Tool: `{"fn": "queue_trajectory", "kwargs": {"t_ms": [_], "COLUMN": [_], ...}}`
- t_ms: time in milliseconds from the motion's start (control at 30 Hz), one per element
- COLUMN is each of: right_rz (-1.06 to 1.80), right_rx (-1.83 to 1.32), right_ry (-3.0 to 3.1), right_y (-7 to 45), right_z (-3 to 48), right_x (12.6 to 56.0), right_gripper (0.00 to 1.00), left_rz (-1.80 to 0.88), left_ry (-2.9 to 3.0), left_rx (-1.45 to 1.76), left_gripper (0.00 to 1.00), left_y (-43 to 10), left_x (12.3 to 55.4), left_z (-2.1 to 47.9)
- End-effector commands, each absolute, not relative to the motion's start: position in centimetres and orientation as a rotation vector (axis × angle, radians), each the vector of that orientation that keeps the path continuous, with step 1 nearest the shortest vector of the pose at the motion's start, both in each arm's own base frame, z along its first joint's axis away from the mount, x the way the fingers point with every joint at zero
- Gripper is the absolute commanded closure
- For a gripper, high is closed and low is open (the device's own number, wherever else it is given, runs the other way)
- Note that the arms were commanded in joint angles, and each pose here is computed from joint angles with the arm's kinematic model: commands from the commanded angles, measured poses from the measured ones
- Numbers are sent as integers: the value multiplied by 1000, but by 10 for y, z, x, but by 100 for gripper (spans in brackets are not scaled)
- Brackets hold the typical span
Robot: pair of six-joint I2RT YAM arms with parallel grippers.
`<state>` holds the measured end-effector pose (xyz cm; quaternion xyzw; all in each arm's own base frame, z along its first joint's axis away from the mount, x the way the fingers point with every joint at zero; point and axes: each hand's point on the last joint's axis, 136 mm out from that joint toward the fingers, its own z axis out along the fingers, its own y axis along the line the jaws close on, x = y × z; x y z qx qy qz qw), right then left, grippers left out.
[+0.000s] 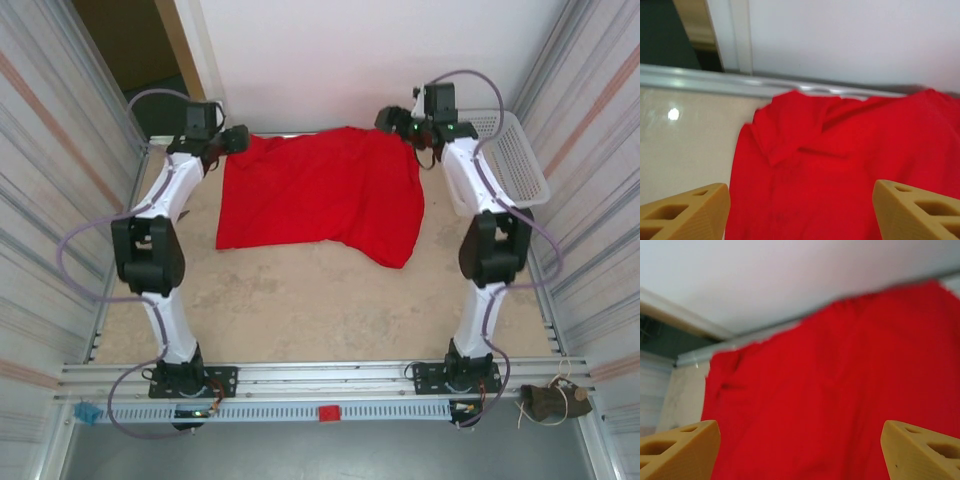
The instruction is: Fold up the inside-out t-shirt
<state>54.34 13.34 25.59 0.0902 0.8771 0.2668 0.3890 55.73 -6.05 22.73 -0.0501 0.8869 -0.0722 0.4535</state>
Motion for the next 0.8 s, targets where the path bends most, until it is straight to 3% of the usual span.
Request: {"fn": "queue_trajectory", "kwargs": {"t_ms": [0, 200, 333, 767], "right_rz": [703, 522, 462, 325], "right_rx": [257, 351, 396, 356], "right_ry": [2115, 2311, 2405, 2592], "right_y": [128, 104, 98, 118], "right_z": [291, 200, 150, 66], "right_x": [493, 395, 350, 327], "right_gripper": [18, 19, 18, 23], "left_rz": [-242, -324, -246, -202], "left_ry": [2202, 2352, 2429, 2657], "left_rx": [-230, -398, -446, -421], "left_gripper": [25, 25, 25, 30], "left_y": [-54, -53, -41, -46], "left_x": [507, 417, 384, 380], "left_z": [243, 173, 128, 52]}}
